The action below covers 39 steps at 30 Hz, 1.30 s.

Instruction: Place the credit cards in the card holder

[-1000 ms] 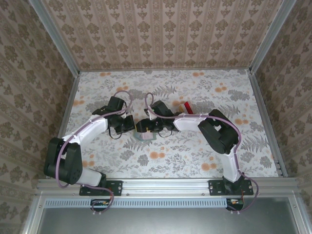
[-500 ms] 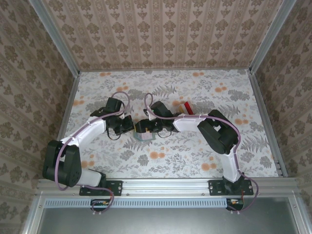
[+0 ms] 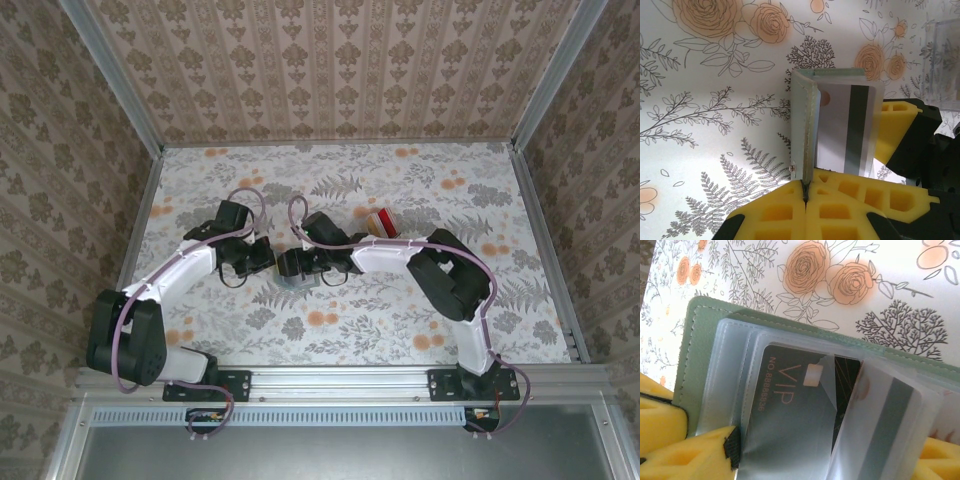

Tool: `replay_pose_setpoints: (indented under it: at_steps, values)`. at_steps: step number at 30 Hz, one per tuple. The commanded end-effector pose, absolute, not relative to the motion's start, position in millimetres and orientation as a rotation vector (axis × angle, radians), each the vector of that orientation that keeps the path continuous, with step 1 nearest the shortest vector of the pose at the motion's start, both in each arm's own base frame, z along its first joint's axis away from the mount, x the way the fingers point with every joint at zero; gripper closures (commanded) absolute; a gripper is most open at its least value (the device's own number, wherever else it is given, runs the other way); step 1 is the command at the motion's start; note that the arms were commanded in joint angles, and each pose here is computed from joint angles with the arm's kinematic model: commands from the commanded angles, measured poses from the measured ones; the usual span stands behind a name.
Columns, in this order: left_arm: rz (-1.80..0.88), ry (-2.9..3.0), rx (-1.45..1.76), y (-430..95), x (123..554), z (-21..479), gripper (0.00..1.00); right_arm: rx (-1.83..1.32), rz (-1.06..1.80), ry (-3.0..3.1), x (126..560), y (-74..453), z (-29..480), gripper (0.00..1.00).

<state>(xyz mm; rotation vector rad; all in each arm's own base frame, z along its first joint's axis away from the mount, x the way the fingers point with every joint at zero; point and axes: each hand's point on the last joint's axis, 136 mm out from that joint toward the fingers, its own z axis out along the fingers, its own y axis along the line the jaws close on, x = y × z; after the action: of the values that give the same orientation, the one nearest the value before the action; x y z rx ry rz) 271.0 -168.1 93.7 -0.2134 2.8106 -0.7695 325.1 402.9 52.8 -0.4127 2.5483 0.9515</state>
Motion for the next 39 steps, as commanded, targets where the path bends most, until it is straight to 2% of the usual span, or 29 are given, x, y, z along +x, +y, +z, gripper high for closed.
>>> replay_pose_setpoints:
  at_steps: [1, 12, 17, 25, 31, 39]
  values:
    - [-0.849, 2.732, -0.172, -174.7, 277.2, 116.5, 1.0, -0.392, 0.75, 2.658, 318.7, 364.7, 25.7, 0.32]
    - [-0.836, 2.737, -0.187, -168.7, 279.6, 112.0, 1.0, -0.315, 0.643, 2.66, 328.4, 312.8, 33.9, 0.32]
    - [-0.849, 2.745, -0.186, -171.9, 281.9, 108.4, 1.0, -0.331, 0.684, 2.62, 327.7, 314.6, 53.7, 0.32]
    - [-0.852, 2.799, -0.247, -167.1, 277.7, 66.3, 1.0, -0.338, 0.685, 2.583, 331.4, 308.3, 75.6, 0.32]
    - [-0.904, 2.808, -0.259, -172.5, 275.9, 58.2, 1.0, -0.441, 0.844, 2.587, 316.2, 345.1, 74.7, 0.35]
    - [-0.888, 2.803, -0.245, -171.1, 277.0, 63.7, 1.0, -0.466, 0.9, 2.617, 316.6, 383.4, 51.5, 0.38]
